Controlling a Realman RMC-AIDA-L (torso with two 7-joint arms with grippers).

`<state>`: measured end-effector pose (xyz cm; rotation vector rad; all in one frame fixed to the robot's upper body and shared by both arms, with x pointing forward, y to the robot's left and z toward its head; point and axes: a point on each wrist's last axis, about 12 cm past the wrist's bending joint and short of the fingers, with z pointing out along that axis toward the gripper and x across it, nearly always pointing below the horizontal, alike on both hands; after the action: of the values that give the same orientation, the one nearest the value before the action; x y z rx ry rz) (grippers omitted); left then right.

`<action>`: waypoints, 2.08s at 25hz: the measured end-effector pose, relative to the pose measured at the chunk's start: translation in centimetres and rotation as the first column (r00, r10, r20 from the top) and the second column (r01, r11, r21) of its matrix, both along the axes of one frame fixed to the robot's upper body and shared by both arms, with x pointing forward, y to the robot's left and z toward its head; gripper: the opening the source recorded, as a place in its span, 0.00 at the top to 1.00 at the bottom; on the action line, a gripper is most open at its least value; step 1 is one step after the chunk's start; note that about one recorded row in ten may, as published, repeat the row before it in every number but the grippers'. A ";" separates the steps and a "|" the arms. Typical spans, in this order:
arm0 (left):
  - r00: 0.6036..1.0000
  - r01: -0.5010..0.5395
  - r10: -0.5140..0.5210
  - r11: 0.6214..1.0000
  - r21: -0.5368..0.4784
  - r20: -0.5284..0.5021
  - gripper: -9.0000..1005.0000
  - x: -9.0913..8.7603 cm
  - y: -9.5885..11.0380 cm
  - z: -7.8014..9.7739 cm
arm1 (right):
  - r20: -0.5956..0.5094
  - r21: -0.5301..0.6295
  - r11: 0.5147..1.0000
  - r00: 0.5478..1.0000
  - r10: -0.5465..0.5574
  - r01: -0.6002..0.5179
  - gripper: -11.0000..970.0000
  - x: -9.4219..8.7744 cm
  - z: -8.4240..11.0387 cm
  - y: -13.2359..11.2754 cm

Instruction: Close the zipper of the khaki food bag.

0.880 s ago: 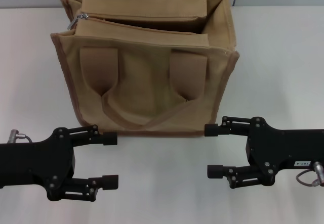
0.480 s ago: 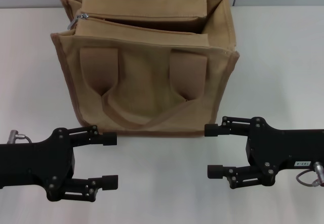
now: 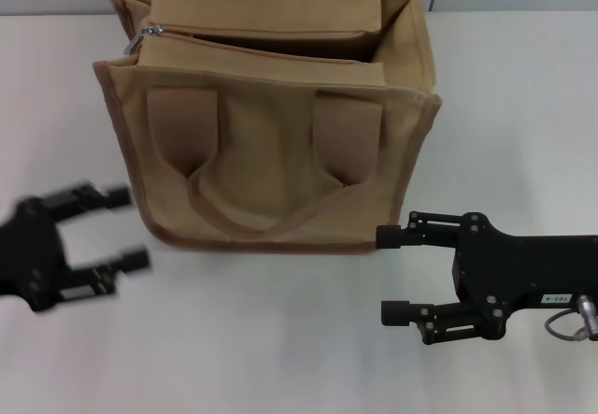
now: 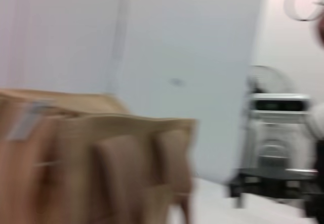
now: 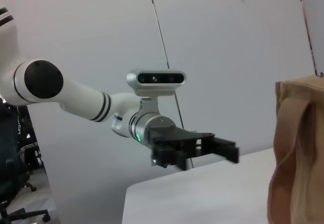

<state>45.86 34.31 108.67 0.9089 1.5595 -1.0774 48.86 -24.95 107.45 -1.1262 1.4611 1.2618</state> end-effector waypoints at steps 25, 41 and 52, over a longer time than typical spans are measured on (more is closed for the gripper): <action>0.885 -0.449 0.442 0.893 0.015 0.149 0.17 5.1 1.2 -1.2 | 0.011 0.009 1.000 1.000 -0.014 0.014 0.19 0.2 0.2 -0.1; 0.903 -0.410 0.389 0.907 0.093 0.184 0.17 9.4 -1.9 -0.5 | 0.021 0.016 0.999 0.999 -0.032 0.031 0.21 0.4 0.4 -0.4; 0.910 -0.389 0.371 0.918 0.073 0.188 0.28 9.4 -2.4 -0.3 | 0.024 0.021 0.999 0.999 -0.043 0.043 0.22 0.5 0.5 -0.4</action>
<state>55.26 31.93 108.39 0.7075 1.5800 -0.6244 49.37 -25.37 107.91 -1.0876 1.4436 1.2266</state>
